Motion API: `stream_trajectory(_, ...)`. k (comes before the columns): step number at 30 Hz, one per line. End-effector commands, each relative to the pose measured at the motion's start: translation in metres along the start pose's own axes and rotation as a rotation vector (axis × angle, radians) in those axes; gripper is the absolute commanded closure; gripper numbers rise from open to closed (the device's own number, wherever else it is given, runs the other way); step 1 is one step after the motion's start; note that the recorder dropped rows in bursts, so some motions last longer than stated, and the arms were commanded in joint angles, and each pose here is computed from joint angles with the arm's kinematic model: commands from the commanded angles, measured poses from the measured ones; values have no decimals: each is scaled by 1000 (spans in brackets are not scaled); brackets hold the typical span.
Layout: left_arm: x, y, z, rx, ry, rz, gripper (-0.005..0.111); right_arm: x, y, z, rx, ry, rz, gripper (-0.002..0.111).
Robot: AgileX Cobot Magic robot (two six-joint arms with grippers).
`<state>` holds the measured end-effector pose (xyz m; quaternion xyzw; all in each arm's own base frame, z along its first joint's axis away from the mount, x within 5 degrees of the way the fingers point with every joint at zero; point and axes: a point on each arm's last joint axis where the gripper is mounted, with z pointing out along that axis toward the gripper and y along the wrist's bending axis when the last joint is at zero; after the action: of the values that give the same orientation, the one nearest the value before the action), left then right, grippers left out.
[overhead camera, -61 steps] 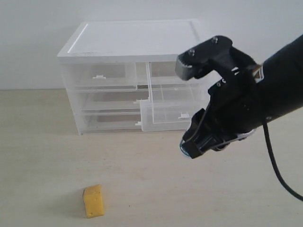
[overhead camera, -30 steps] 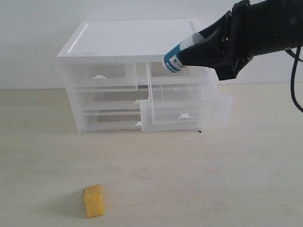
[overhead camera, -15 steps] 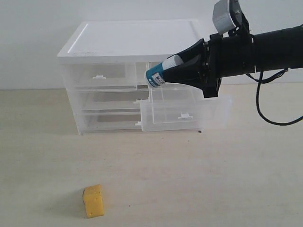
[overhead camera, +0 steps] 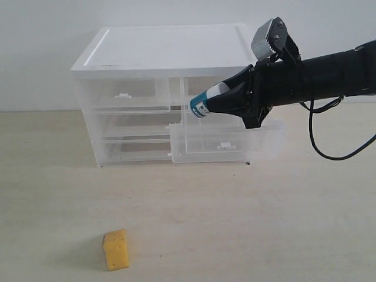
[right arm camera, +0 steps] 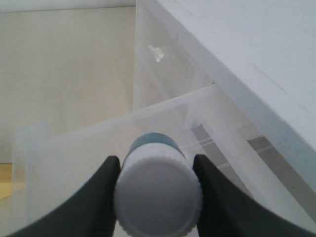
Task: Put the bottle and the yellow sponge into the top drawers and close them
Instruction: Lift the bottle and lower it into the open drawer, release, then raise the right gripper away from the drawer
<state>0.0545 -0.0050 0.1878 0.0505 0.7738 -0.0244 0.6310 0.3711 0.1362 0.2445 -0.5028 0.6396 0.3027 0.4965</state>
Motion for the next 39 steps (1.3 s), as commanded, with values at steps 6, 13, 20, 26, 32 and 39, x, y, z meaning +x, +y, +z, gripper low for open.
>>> stream_trajectory(6, 1, 0, 0, 7, 1, -12, 103, 0, -5, -1, 39, 6, 25, 52)
stream_trajectory(13, 1, 0, 0, 7, 1, -12, 103, 3, -12, -3, 122, 51, 44, 45)
stream_trajectory(20, 1, 0, 0, 7, 1, -12, 103, -19, -11, -16, 196, 35, 83, 45)
stream_trajectory(26, 1, 0, 0, 7, 1, -12, 103, -38, -4, -32, 246, 70, 176, 62)
stream_trajectory(32, 1, 0, 0, 7, 1, -12, 103, -51, 11, -53, 260, 218, 189, 106)
stream_trajectory(39, 1, 0, 0, 7, 1, -12, 103, -71, 39, -65, 407, 277, 166, 108)
